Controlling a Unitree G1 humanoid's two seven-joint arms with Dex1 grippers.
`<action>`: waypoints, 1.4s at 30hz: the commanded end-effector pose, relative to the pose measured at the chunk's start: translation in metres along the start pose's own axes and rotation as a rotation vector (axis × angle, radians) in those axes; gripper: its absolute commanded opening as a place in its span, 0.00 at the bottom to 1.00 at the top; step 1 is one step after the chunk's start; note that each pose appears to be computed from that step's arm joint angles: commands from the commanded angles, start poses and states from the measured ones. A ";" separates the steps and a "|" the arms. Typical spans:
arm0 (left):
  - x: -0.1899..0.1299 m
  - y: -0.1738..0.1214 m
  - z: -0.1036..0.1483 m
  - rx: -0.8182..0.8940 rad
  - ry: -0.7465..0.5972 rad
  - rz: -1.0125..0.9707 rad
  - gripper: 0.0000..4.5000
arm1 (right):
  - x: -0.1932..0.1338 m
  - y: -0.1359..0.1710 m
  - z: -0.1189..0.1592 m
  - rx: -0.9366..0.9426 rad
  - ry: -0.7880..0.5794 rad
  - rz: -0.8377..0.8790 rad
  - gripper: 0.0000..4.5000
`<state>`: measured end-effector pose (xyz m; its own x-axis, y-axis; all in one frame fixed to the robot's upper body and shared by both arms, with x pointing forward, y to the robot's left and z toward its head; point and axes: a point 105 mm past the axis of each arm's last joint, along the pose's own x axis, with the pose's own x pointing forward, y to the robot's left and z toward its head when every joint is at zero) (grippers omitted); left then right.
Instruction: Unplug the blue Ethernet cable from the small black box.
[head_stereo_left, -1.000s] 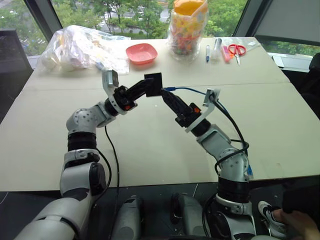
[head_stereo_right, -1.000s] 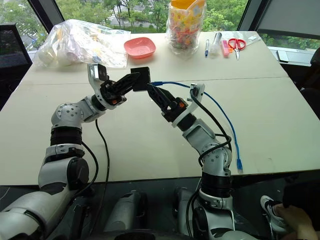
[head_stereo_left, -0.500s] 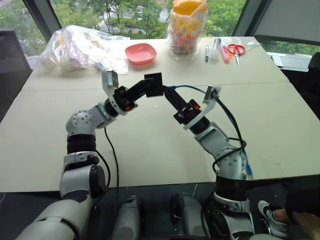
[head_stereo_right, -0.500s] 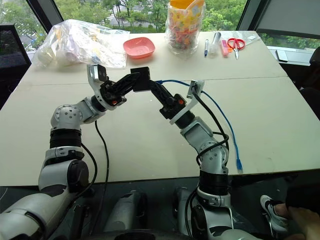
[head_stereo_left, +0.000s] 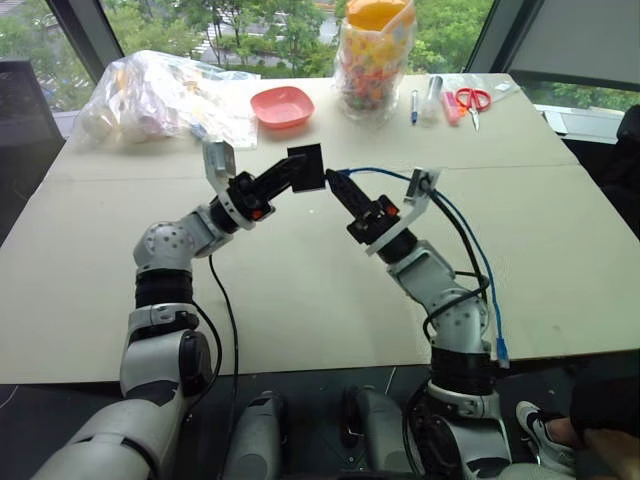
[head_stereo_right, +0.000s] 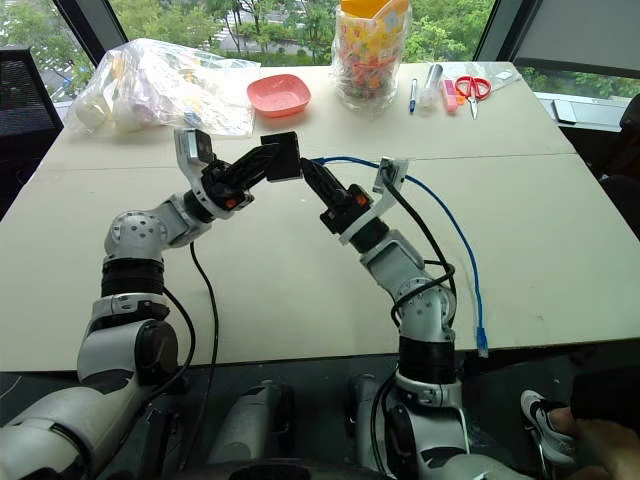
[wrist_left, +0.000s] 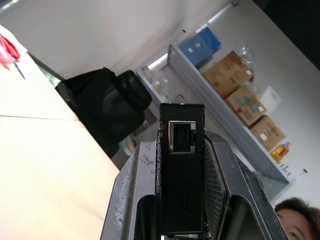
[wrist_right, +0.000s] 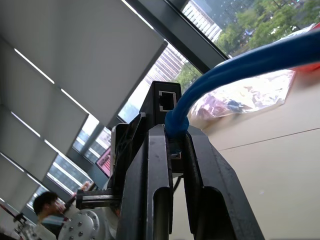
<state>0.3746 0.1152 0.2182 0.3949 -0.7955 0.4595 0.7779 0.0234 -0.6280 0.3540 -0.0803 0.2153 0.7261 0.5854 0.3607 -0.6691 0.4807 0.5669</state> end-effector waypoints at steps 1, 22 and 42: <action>-0.019 -0.009 0.033 0.163 -0.078 0.046 0.11 | -0.014 -0.030 0.067 -0.188 -0.114 -0.126 0.00; 0.027 0.020 -0.034 0.769 0.104 0.271 0.11 | -0.028 -0.177 0.063 -0.479 0.288 -0.643 0.38; 0.055 0.086 -0.072 0.891 0.232 0.388 0.40 | -0.053 -0.062 0.005 -0.442 0.295 -0.302 1.00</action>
<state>0.4269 0.0332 0.1302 0.6902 -0.7170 0.0976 0.7215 0.6922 -0.0165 0.3618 -0.1444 0.1427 0.8517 0.5135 -0.1043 -0.4801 0.8446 0.2370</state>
